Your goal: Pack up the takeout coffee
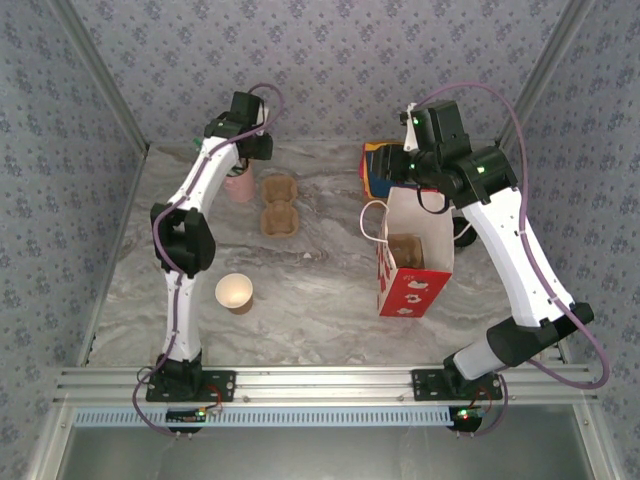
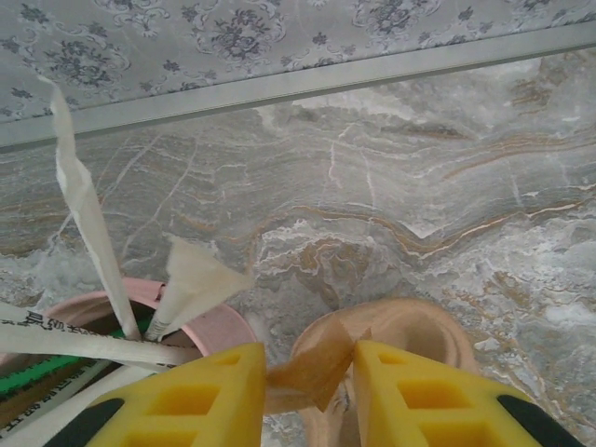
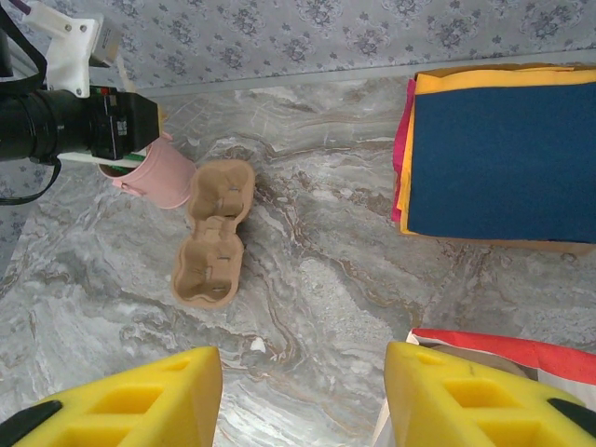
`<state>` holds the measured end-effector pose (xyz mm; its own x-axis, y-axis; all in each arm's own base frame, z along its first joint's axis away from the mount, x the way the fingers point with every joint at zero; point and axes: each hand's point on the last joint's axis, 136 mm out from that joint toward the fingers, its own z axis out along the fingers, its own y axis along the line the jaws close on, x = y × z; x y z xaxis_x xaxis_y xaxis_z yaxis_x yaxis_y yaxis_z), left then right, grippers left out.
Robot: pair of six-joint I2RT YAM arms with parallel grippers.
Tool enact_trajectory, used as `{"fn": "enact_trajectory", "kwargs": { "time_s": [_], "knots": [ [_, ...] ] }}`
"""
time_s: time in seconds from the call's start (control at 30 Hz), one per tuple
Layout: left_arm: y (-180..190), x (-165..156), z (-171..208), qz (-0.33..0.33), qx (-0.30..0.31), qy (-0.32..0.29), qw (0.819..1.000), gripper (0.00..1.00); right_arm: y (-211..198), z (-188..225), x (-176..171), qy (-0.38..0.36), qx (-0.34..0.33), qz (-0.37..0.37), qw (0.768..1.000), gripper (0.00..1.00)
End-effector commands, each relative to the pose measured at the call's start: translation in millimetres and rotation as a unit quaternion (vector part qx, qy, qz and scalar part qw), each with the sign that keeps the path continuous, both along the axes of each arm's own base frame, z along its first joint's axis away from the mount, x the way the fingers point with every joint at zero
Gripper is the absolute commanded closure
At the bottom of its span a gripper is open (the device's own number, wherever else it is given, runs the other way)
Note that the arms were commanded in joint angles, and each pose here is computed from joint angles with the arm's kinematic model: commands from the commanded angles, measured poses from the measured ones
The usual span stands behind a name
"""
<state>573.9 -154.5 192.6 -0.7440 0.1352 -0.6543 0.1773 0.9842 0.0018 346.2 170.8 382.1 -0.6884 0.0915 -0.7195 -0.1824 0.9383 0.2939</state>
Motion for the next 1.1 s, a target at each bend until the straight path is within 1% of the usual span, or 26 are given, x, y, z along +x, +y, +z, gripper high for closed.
{"fn": "enact_trajectory", "kwargs": {
  "time_s": [0.0,0.17,0.27,0.4,0.47,0.63,0.7,0.77,0.87,0.9,0.93,1.07],
  "knots": [
    [5,2,21,-0.002,0.011,-0.024,1.000,0.66,-4,5,-7,0.000,0.006,-0.002,1.000,0.49],
    [3,2,20,-0.009,0.008,-0.024,1.000,0.53,-4,3,-5,0.002,0.006,-0.003,1.000,0.49],
    [-1,2,14,-0.020,0.007,-0.017,1.000,0.52,-4,2,-5,0.003,0.005,-0.005,1.000,0.49],
    [1,6,6,-0.017,0.016,-0.015,1.000,0.55,-5,2,-4,0.003,0.004,-0.006,1.000,0.49],
    [1,8,3,-0.017,0.021,-0.014,1.000,0.61,-5,2,-4,0.004,0.005,-0.007,1.000,0.49],
    [2,14,0,-0.014,0.031,-0.019,0.999,0.65,-6,1,-4,0.005,0.005,-0.008,1.000,0.48],
    [4,16,-2,-0.011,0.038,-0.019,0.999,0.70,-7,1,-4,0.006,0.004,-0.008,1.000,0.49],
    [5,17,-2,-0.008,0.042,-0.021,0.999,0.72,-7,1,-4,0.006,0.004,-0.009,1.000,0.49],
    [7,17,0,-0.007,0.046,-0.023,0.999,0.85,-8,2,-5,0.006,0.003,-0.010,1.000,0.48],
    [6,16,3,-0.007,0.047,-0.025,0.999,0.92,-8,2,-4,0.005,0.003,-0.010,1.000,0.49],
    [6,15,7,-0.006,0.050,-0.028,0.998,0.96,-8,2,-4,0.005,0.003,-0.010,1.000,0.48],
    [5,9,26,-0.007,0.058,-0.043,0.997,1.00,-9,2,-2,0.003,0.004,-0.012,1.000,0.48]
  ]
}}
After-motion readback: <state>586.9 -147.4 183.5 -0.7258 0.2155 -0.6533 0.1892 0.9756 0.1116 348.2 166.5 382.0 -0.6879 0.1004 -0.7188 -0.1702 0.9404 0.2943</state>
